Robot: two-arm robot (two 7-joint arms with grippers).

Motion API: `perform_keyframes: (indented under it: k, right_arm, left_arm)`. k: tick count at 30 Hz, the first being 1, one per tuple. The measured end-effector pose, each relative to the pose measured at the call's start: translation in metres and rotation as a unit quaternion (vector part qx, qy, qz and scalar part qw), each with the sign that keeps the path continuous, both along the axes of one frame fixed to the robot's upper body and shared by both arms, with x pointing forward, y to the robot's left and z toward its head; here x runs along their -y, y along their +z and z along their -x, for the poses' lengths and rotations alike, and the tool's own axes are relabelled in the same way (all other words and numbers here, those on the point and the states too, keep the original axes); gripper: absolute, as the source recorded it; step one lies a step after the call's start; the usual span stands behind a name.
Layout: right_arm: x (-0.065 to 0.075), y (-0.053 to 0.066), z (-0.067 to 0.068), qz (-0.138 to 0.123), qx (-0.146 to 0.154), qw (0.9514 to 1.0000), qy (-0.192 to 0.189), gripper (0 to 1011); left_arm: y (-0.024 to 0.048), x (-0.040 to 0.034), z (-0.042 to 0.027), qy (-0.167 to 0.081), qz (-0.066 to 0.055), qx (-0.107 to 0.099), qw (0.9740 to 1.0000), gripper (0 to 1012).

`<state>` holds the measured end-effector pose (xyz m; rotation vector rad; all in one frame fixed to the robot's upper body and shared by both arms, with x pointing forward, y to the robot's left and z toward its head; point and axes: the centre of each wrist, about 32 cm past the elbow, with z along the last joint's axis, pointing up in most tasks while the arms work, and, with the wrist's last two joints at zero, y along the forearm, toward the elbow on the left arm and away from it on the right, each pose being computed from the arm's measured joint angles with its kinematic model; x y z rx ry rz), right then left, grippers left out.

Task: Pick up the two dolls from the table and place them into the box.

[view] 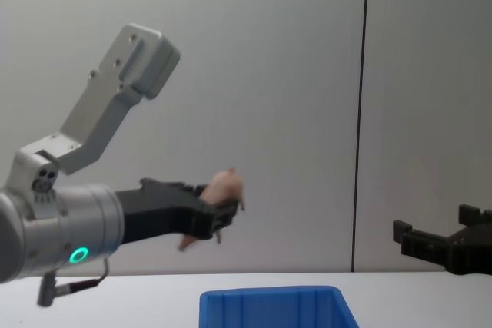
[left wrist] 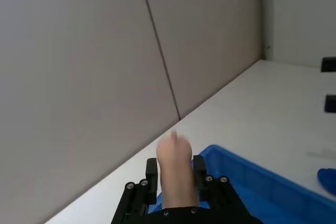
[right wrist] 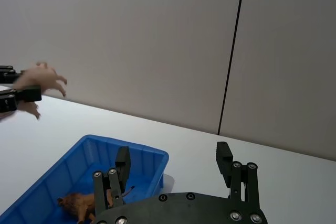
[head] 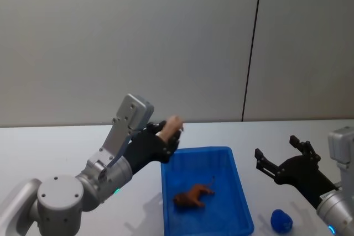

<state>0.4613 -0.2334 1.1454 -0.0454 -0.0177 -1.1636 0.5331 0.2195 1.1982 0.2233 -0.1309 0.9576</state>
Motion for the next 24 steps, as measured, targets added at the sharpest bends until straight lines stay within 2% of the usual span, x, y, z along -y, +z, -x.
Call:
perform_keyframes:
  k: [1,3,4,7,10,12,16,18,20,21,24]
  right_arm:
    - [0.0,0.0,0.0,0.0,0.0,1.0,0.0,1001]
    - [0.0,0.0,0.0,0.0,0.0,1.0,0.0,1001]
    - [0.0,0.0,0.0,0.0,0.0,1.0,0.0,1001]
    - [0.0,0.0,0.0,0.0,0.0,1.0,0.0,1001]
    - [0.0,0.0,0.0,0.0,0.0,1.0,0.0,1001]
    - [0.0,0.0,0.0,0.0,0.0,1.0,0.0,1001]
    - [0.0,0.0,0.0,0.0,0.0,1.0,0.0,1001]
    - [0.0,0.0,0.0,0.0,0.0,1.0,0.0,1001]
    - [0.0,0.0,0.0,0.0,0.0,1.0,0.0,1001]
    - [0.0,0.0,0.0,0.0,0.0,1.0,0.0,1001]
    - [0.0,0.0,0.0,0.0,0.0,1.0,0.0,1001]
  left_arm:
    - [0.0,0.0,0.0,0.0,0.0,0.0,1.0,394]
    - [0.001,0.0003,-0.0061,-0.024,0.009,0.007,0.9996,464]
    - [0.001,0.0003,-0.0061,-0.024,0.009,0.007,0.9996,491]
    - [0.002,0.0011,-0.0135,-0.047,0.017,0.012,0.9987,592]
    - [0.0028,0.0014,-0.0228,-0.075,0.026,0.015,0.9967,710]
    - [0.0033,0.0014,-0.0258,-0.085,0.029,0.016,0.9958,744]
    - [0.0041,0.0013,-0.0314,-0.098,0.035,0.017,0.9944,849]
    - [0.0046,0.0008,-0.0334,-0.1,0.037,0.018,0.9941,942]
    - [0.0049,0.0003,-0.0341,-0.1,0.037,0.019,0.9941,955]
    - [0.0053,-0.0002,-0.0345,-0.099,0.038,0.02,0.9941,999]
    - [0.0058,-0.0021,-0.0345,-0.093,0.038,0.022,0.9947,1001]
